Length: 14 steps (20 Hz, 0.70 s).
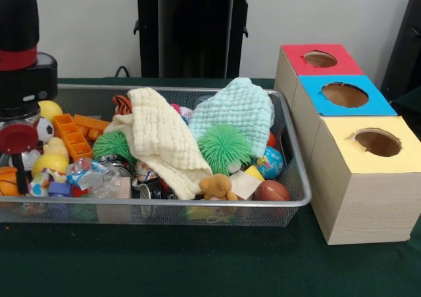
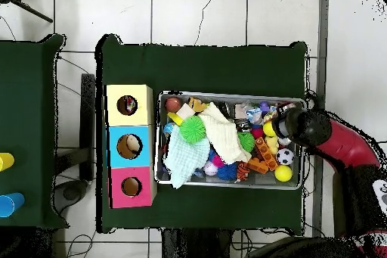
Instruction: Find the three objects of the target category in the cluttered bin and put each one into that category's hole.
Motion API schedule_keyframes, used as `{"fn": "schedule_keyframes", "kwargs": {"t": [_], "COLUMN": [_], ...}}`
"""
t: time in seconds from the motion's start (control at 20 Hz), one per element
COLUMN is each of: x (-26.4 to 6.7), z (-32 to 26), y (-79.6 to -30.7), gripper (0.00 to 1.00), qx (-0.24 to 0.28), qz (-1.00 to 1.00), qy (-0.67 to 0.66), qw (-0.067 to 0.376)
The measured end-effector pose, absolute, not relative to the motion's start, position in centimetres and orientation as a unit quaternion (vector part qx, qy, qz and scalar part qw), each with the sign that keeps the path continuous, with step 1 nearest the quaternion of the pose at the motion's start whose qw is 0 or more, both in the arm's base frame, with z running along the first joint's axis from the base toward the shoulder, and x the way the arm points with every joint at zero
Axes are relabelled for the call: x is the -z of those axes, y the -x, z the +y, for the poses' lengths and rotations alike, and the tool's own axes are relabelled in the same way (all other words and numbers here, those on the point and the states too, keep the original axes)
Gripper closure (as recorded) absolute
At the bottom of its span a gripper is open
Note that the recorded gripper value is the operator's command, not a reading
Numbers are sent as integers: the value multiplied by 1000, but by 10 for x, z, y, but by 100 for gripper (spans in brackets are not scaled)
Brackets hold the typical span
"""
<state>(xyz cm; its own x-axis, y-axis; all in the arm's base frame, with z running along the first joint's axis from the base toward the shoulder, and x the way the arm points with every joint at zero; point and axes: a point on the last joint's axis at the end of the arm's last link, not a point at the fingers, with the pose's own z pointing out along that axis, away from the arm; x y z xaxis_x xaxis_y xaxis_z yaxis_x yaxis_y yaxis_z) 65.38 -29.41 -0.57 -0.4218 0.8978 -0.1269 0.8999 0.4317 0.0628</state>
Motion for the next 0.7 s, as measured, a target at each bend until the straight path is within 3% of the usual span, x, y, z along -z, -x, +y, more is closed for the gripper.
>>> {"fn": "schedule_keyframes", "kwargs": {"t": [0.7], "x": [50], "z": [-268], "y": [-656], "gripper": [0], "qx": [-30], "qz": [843], "qy": [-534], "qw": [66]}}
